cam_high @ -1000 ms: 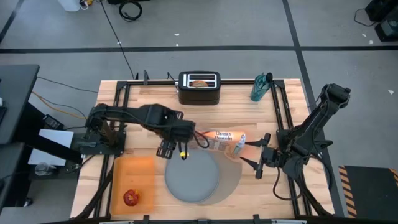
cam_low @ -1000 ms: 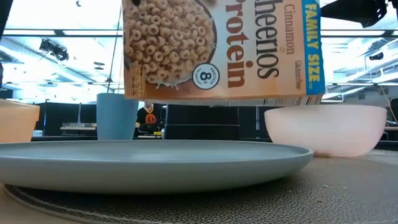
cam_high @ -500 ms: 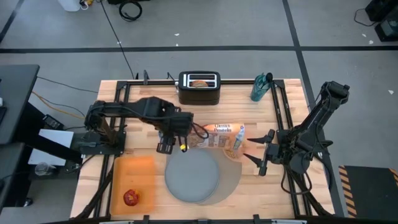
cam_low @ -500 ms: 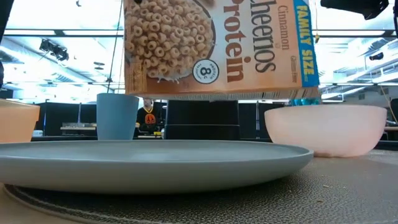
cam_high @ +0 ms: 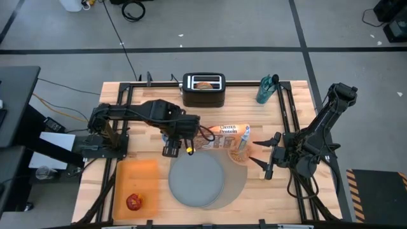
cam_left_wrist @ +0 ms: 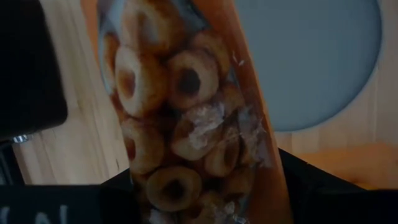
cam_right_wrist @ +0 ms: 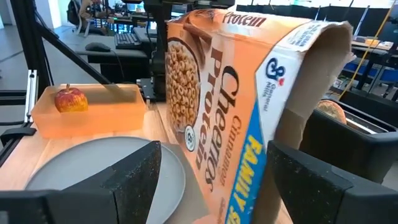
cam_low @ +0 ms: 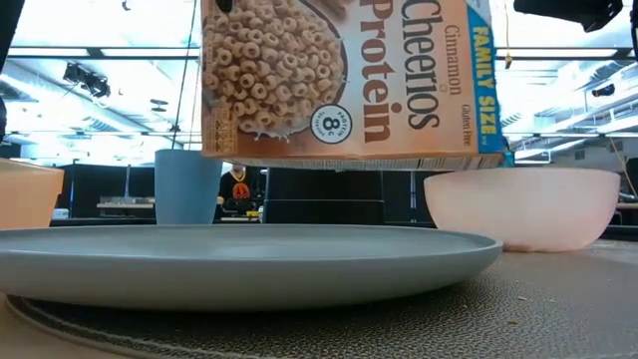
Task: Arrange a breakfast setting
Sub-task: Pour the cereal from the yellow cereal box into the orange bowl
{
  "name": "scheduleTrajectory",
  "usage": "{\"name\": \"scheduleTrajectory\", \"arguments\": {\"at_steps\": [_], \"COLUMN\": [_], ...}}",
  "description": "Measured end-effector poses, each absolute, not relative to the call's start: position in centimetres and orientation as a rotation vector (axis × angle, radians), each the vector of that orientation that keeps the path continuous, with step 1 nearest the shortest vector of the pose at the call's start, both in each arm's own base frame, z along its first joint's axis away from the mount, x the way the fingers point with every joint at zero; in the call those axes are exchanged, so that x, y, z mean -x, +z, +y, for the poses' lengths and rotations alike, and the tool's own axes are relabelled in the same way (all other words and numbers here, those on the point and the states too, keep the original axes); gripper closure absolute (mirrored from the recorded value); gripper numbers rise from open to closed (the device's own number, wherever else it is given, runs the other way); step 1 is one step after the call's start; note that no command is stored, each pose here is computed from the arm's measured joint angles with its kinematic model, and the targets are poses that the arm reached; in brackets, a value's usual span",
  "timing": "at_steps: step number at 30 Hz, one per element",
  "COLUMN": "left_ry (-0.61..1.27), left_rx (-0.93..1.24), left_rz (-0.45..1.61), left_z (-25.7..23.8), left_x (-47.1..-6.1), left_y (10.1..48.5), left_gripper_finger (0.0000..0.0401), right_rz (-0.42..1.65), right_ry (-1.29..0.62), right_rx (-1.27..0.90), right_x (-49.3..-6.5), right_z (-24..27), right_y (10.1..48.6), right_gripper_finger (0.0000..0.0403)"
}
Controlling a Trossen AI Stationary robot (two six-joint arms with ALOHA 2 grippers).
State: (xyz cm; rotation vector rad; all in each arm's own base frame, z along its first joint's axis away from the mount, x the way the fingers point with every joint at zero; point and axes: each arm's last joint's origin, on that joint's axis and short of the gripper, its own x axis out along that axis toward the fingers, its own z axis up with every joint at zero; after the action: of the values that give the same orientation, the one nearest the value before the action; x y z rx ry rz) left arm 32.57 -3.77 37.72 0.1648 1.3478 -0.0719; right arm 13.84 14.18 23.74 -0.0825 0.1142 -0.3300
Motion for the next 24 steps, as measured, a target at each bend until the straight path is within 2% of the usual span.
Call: {"name": "scheduleTrajectory", "arguments": {"at_steps": [24], "left_ry": [-0.067], "left_rx": [-0.188], "left_rz": [1.349], "left_z": [-3.93], "left_x": [-32.61], "left_y": [37.65], "left_gripper_finger": [0.0203], "right_rz": [0.118], "right_ry": [-0.330], "right_rx": [0.073], "right_x": [-13.83], "right_z": [14.15], "right_y": [23.62], "right_gripper_finger": [0.0104]}}
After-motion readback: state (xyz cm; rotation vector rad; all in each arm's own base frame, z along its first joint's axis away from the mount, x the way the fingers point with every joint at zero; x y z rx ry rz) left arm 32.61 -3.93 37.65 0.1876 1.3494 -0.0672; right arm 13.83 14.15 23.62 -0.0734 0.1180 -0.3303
